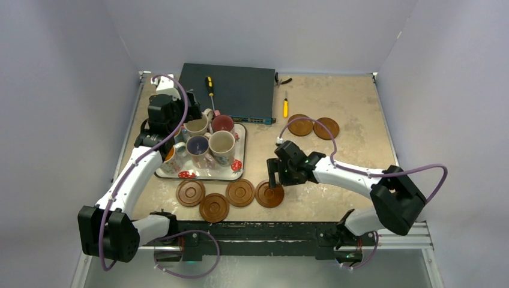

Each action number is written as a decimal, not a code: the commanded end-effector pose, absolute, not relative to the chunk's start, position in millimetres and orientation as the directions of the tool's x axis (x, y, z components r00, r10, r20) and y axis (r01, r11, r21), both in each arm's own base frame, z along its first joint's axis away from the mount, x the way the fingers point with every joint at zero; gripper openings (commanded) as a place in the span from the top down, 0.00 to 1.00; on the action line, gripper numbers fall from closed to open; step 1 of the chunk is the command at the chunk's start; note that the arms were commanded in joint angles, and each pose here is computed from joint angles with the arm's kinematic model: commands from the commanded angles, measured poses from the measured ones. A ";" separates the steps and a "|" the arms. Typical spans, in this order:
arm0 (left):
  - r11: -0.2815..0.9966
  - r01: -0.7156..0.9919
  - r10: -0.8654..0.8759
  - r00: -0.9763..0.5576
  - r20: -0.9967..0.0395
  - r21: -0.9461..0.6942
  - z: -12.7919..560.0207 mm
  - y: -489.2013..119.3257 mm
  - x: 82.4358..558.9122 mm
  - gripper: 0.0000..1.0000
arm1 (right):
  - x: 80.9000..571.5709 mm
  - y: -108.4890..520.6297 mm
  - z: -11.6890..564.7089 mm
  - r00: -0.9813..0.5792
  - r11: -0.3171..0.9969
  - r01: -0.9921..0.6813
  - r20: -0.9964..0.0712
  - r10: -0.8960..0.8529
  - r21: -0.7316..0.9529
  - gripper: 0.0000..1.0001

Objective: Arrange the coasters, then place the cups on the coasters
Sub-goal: Move the coaster to the center of the board.

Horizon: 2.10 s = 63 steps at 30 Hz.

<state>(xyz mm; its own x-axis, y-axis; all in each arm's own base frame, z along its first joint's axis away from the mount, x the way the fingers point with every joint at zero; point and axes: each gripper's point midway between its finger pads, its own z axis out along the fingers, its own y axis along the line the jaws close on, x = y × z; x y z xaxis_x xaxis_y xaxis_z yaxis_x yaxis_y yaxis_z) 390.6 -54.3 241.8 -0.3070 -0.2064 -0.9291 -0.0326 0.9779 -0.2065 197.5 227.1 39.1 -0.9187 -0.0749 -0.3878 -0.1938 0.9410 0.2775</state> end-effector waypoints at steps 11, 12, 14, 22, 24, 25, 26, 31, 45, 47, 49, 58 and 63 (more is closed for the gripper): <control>0.973 -0.018 -0.228 -0.265 -0.937 -0.232 256.7 -58.4 392.2 0.04 | 173.6 213.2 13.0 -0.936 0.988 -0.153 -0.326 -0.135 0.029 0.21; 0.973 -0.018 -0.228 -0.265 -0.937 -0.231 256.9 -58.3 392.3 0.04 | 173.8 210.9 11.4 -0.937 0.989 -0.145 -0.325 -0.132 0.014 0.22; 0.973 -0.023 -0.228 -0.265 -0.937 -0.230 256.5 -57.5 392.5 0.04 | 171.3 207.3 9.0 -0.944 0.992 -0.123 -0.309 -0.117 -0.001 0.24; 0.973 -0.014 -0.226 -0.267 -0.937 -0.231 255.9 -59.0 392.3 0.04 | 178.1 177.7 10.9 -0.945 0.990 -0.054 -0.314 -0.093 -0.131 0.29; 0.973 -0.016 -0.226 -0.264 -0.938 -0.230 256.8 -58.6 392.4 0.04 | 183.0 167.1 9.6 -0.945 0.986 -0.018 -0.319 -0.071 -0.168 0.29; 0.973 -0.018 -0.226 -0.263 -0.938 -0.230 256.7 -58.2 392.4 0.04 | 185.2 166.2 9.6 -0.944 0.985 -0.010 -0.323 -0.066 -0.173 0.30; 0.973 -0.020 -0.227 -0.262 -0.938 -0.229 257.0 -57.6 392.4 0.04 | 186.8 164.5 10.4 -0.943 0.983 0.002 -0.329 -0.060 -0.185 0.30; 0.973 -0.023 -0.229 -0.264 -0.937 -0.232 256.3 -57.5 392.4 0.04 | 200.4 146.0 19.7 -0.925 0.961 0.090 -0.381 -0.017 -0.260 0.28; 0.971 -0.027 -0.235 -0.255 -0.938 -0.236 259.3 -57.0 391.6 0.04 | 248.6 138.2 63.0 -0.858 0.989 0.122 -0.510 0.064 -0.081 0.27; 0.971 -0.027 -0.235 -0.255 -0.938 -0.236 259.5 -56.7 391.5 0.04 | 246.0 144.7 67.6 -0.859 0.995 0.093 -0.508 0.058 -0.045 0.26; 0.971 -0.030 -0.237 -0.254 -0.938 -0.237 259.1 -56.2 391.3 0.04 | 241.9 154.3 70.9 -0.861 0.999 0.050 -0.507 0.042 -0.001 0.24; 0.970 -0.029 -0.242 -0.260 -0.935 -0.243 257.1 -57.5 392.4 0.04 | 226.6 196.3 62.8 -0.877 0.995 -0.070 -0.480 -0.028 0.070 0.31; 0.970 -0.034 -0.241 -0.260 -0.935 -0.241 256.5 -56.6 392.7 0.04 | 227.4 209.1 51.6 -0.886 0.994 -0.093 -0.460 -0.058 0.056 0.34</control>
<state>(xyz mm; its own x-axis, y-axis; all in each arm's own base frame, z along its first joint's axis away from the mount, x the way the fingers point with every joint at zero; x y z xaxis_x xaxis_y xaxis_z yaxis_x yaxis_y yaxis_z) 390.7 -54.8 242.2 -0.3052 -0.2241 -0.9255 -0.0393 0.9741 -0.2228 224.0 195.4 53.2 -0.8850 -0.0410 -0.4638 -0.0676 0.9969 0.0410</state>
